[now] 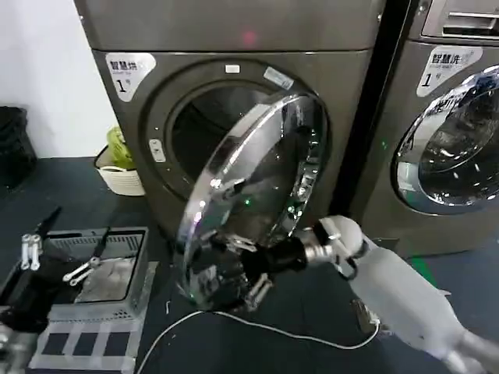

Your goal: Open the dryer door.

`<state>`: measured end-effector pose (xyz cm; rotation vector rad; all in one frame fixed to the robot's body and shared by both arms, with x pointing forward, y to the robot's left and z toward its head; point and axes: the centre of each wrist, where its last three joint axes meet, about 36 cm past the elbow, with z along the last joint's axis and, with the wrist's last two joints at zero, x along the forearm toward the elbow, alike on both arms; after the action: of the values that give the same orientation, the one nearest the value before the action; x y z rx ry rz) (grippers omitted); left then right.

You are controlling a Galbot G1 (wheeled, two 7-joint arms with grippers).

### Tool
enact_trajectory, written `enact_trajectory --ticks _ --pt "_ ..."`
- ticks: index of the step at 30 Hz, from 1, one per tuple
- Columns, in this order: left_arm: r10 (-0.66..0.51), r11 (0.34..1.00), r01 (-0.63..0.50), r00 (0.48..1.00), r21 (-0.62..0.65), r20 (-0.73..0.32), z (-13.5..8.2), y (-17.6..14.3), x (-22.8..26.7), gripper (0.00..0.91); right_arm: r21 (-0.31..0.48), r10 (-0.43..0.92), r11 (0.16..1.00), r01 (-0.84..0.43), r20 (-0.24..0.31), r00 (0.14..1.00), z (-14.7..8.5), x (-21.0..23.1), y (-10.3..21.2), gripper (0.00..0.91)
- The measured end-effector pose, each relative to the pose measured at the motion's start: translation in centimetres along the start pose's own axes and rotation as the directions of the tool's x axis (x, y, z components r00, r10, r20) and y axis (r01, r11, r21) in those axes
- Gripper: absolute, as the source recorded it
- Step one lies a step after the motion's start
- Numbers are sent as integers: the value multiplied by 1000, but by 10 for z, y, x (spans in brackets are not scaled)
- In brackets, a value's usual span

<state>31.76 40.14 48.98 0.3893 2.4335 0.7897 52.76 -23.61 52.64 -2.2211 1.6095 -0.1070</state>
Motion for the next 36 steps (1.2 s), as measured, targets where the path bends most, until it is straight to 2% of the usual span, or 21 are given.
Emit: enact_trajectory --ticks 6,13,17,20,25,29,32,34,36 --pt "77 997 -78 996 17 38 6 -6 -27 907 54 132 990 -131 -7 991 -20 44 32 907" --pt "146 988 -150 985 45 94 18 -23 -63 907 114 314 944 -308 -37 949 -45 89 89 907" --pt "188 978 -198 973 67 132 25 -36 -85 907 183 507 852 -491 -50 861 -59 106 129 907" --pt "220 969 -235 961 80 166 29 -47 -102 907 280 677 714 -642 -39 735 -77 119 166 907" --pt "271 948 -299 938 109 216 38 -67 -131 907 446 891 419 -791 -37 452 -98 138 245 907" --pt "308 929 -349 914 126 263 43 -86 -154 907 582 996 80 -809 -23 81 -116 148 303 907" --pt "326 916 -378 896 136 300 44 -99 -172 907 680 965 -209 -703 26 -261 -131 151 343 907" --pt "338 906 -399 883 142 325 44 -108 -184 907 722 877 -389 -573 99 -471 -140 152 367 907" --pt "348 898 -417 870 142 349 43 -116 -196 907 749 758 -514 -417 170 -630 -150 156 392 907"
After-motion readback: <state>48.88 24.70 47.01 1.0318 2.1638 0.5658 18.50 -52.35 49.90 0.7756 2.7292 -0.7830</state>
